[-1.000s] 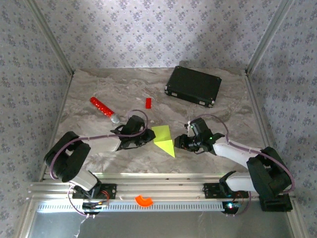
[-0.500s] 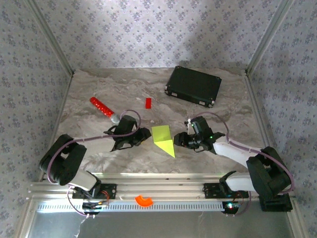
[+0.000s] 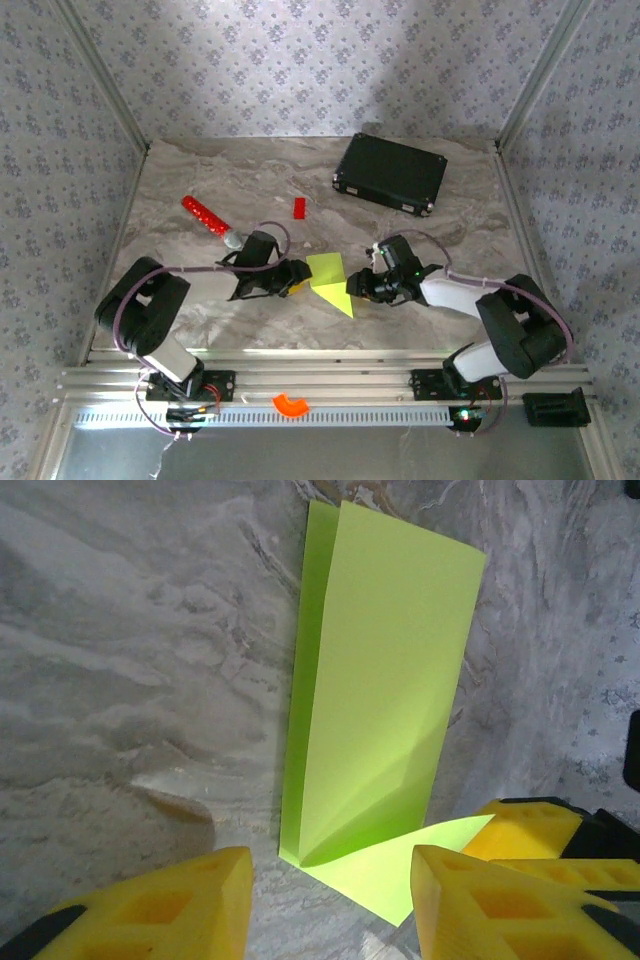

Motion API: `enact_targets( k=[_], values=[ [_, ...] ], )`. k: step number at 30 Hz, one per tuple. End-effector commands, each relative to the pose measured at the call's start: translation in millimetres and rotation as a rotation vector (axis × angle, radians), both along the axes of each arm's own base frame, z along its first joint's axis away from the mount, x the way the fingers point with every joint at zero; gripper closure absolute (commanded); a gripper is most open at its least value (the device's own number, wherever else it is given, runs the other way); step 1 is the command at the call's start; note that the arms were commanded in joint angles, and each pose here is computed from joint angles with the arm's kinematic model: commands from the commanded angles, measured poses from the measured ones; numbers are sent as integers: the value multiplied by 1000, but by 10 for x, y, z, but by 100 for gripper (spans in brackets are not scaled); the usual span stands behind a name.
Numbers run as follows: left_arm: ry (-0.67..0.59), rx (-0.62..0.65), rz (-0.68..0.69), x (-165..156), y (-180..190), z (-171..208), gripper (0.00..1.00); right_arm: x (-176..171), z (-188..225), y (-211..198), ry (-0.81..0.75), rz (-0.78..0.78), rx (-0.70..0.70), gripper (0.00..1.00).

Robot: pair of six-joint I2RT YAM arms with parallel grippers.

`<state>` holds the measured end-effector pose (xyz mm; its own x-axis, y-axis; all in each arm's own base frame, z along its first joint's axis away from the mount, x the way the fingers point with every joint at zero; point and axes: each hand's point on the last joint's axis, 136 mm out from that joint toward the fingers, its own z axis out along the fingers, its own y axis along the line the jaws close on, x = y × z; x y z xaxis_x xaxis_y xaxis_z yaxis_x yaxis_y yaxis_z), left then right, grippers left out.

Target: Fold a paper plane with a square sheet of paper (pick it up from the middle)

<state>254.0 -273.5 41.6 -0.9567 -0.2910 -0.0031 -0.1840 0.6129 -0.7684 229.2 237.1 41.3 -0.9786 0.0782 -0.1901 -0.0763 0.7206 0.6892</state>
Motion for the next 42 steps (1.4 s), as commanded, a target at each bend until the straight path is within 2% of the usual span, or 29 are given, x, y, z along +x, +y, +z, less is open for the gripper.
enact_targets(
  k=[1, 8, 10, 26, 29, 33, 40, 42],
  values=[
    [-37, -48, -36, 100, -118, 138, 55, 20, 4, 56, 6, 17, 19, 69],
    [-21, -49, -65, 113, -177, 102, 56, 25, -138, 7, 50, 2, 12, 89],
    [-18, -41, -67, 111, -170, 88, 56, 25, -151, -10, 57, -8, 28, 90],
    [-16, -25, -64, 140, -172, 79, 52, 14, -287, -124, 96, -68, 71, 91],
    [-14, -19, -62, 146, -176, 72, 46, 17, -306, -139, 102, -79, 79, 91],
    [-10, -5, -59, 149, -177, 51, 44, 35, -302, -147, 107, -98, 116, 91],
    [-7, 0, -69, 144, -221, 34, 42, 81, -183, -97, 92, -102, 198, 78],
    [-5, 2, -71, 143, -231, 29, 42, 87, -135, -73, 83, -90, 211, 78]
  ],
)
